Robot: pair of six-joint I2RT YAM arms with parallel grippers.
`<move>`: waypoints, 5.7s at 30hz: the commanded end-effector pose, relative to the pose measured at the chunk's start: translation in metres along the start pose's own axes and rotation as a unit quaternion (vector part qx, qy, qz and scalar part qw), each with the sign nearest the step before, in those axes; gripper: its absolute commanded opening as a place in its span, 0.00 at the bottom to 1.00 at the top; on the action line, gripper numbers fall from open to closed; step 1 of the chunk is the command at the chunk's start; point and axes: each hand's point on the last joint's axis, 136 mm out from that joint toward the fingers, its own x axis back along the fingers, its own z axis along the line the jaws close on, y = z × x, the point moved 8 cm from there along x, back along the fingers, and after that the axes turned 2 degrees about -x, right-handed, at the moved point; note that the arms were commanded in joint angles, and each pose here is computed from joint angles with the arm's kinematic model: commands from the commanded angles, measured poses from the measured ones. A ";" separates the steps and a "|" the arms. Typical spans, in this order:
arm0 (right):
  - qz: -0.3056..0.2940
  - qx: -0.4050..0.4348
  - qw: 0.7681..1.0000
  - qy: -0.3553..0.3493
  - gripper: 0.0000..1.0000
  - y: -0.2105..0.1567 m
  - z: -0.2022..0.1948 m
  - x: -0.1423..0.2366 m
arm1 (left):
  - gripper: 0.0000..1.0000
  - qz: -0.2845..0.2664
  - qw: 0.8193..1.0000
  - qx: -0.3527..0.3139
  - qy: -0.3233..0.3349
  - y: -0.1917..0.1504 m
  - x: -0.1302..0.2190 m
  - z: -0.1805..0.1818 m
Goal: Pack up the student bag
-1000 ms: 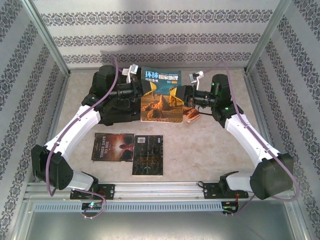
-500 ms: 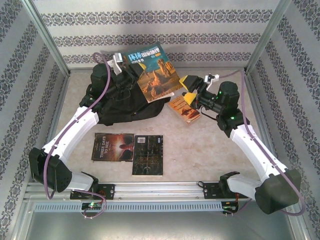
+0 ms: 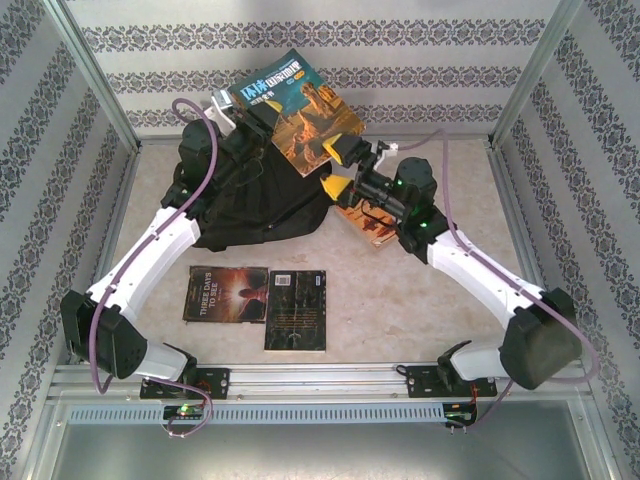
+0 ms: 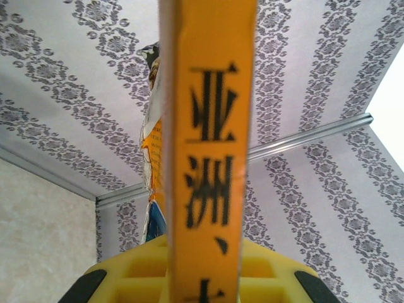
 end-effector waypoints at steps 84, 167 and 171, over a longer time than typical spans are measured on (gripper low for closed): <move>-0.116 0.189 0.869 -0.442 0.00 0.000 -0.074 0.185 | 0.76 0.357 0.759 -0.316 0.444 -0.112 -0.108 0.199; -0.129 0.194 0.903 -0.361 0.00 0.024 -0.027 0.156 | 0.10 0.389 0.867 -0.155 0.271 -0.128 -0.026 0.163; -0.130 0.202 0.900 -0.363 0.00 0.023 -0.024 0.157 | 0.00 0.373 0.871 -0.166 0.274 -0.122 -0.025 0.157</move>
